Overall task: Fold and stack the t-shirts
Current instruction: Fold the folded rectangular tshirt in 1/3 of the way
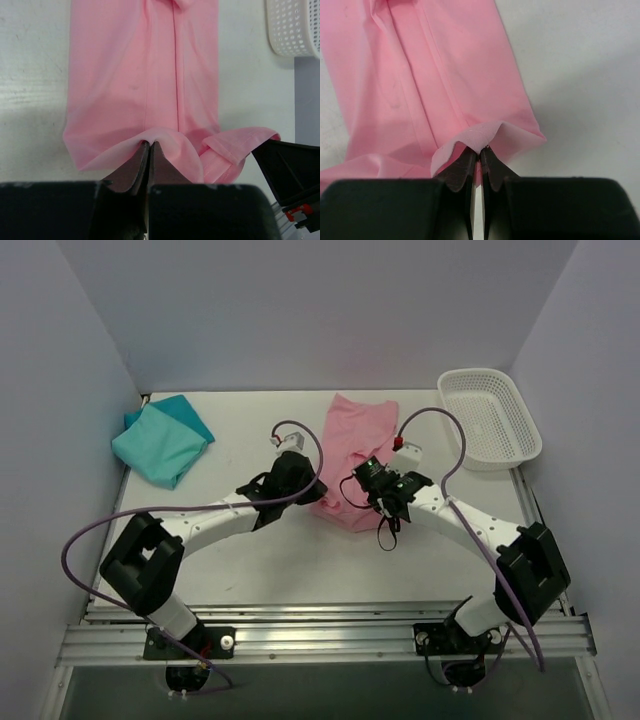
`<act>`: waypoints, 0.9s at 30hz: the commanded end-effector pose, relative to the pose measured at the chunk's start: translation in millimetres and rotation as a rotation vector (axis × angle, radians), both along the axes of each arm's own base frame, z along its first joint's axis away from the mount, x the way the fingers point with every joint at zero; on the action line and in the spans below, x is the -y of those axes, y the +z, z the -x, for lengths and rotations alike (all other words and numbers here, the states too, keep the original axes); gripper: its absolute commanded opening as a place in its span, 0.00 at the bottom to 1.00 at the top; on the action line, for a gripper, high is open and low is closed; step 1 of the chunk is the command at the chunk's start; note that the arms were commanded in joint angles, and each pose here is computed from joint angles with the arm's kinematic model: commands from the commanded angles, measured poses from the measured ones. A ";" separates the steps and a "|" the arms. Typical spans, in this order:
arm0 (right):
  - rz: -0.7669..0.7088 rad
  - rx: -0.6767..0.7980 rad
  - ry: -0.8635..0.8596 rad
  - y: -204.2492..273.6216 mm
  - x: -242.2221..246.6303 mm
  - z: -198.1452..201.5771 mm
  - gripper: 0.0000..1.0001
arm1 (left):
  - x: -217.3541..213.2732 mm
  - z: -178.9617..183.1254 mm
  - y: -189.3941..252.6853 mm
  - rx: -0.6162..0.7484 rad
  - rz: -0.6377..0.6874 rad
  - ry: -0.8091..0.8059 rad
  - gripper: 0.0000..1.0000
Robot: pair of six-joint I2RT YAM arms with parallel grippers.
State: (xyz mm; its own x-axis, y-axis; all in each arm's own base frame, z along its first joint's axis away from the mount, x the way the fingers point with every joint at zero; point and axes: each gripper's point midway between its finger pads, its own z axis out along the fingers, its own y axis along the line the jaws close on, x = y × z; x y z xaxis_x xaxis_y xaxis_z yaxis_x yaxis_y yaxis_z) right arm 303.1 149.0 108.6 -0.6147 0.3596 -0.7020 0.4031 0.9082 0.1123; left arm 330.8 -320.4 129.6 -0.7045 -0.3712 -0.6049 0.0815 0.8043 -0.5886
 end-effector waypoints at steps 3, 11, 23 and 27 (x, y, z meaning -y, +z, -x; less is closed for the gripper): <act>0.086 -0.007 -0.021 -1.7 10.0 -37.7 0.00 | 8.4 -48.3 28.6 0.056 0.058 0.002 0.02; 0.095 -0.049 -0.074 -23.5 9.3 -94.0 0.00 | 15.9 -104.0 -0.8 0.029 0.005 0.001 0.02; 0.060 -0.037 -0.129 -14.8 25.9 -149.3 0.00 | 21.3 -154.1 -1.7 0.038 0.044 -0.059 0.02; 0.044 -0.023 -0.133 -9.0 30.0 -163.0 0.00 | 17.8 -166.6 17.4 0.052 0.055 -0.060 0.02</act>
State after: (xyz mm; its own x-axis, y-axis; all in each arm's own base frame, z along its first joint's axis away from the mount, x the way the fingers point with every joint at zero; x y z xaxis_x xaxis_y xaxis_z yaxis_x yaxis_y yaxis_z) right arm 457.3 123.7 96.3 -0.5711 0.4220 -0.7041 0.5256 0.8469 0.0813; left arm 480.4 -332.5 107.4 -0.7285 -0.3587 -0.5836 0.0905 0.7942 -0.6009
